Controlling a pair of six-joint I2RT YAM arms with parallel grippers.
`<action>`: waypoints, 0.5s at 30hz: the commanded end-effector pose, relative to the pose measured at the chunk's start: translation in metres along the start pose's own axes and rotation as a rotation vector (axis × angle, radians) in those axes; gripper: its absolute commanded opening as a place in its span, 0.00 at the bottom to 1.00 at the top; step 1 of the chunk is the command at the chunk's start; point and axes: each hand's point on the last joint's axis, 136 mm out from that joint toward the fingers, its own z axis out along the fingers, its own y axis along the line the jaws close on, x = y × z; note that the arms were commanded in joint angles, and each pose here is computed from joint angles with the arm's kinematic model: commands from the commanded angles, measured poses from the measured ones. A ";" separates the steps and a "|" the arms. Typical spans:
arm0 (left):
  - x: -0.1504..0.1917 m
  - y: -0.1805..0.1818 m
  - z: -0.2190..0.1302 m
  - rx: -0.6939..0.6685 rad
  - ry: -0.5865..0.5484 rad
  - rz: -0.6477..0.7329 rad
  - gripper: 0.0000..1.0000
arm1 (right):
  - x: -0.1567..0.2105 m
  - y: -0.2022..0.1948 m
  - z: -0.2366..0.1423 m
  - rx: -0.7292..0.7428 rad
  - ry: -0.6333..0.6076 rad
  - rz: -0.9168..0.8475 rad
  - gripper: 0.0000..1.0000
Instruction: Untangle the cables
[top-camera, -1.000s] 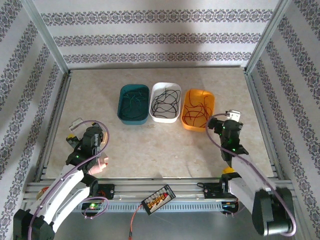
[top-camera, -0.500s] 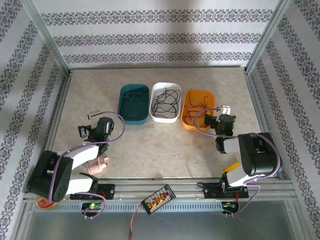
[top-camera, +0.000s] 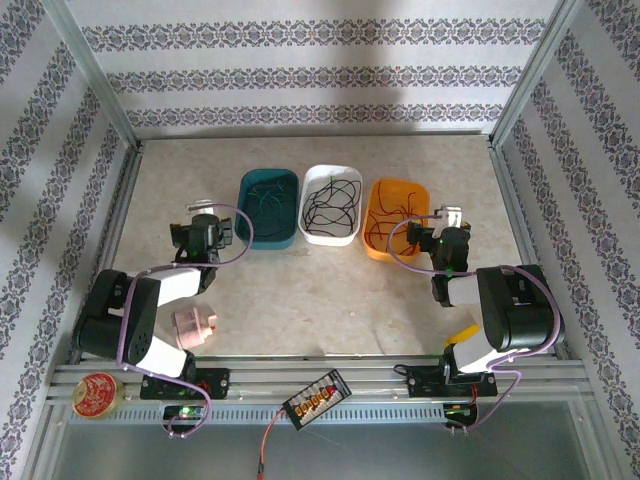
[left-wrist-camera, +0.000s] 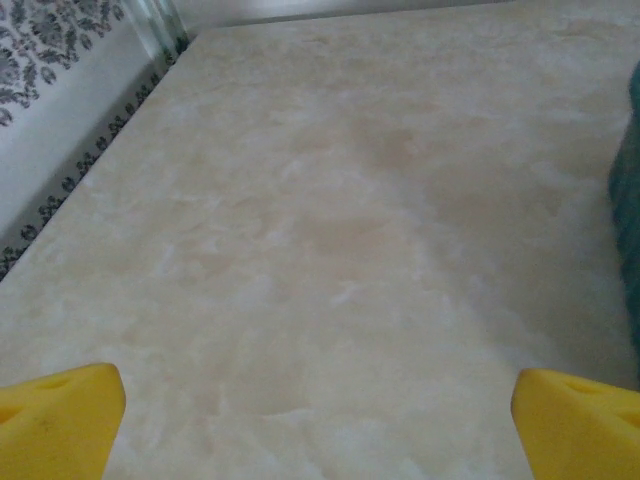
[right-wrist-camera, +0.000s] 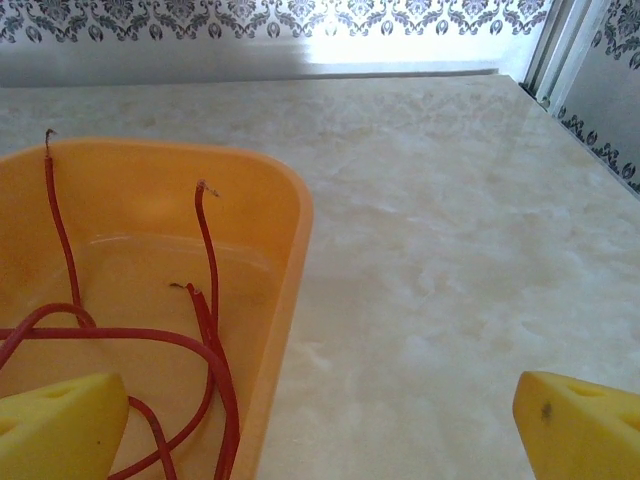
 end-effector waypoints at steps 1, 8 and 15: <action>-0.014 0.004 0.000 0.052 -0.060 -0.039 0.99 | -0.013 0.002 0.002 -0.015 -0.044 -0.005 0.98; -0.019 -0.007 0.002 0.104 -0.072 0.003 0.99 | -0.013 0.003 0.001 -0.022 -0.049 -0.007 0.98; 0.001 -0.012 -0.015 0.164 -0.259 -0.006 0.99 | -0.013 0.003 0.001 -0.024 -0.049 -0.008 0.98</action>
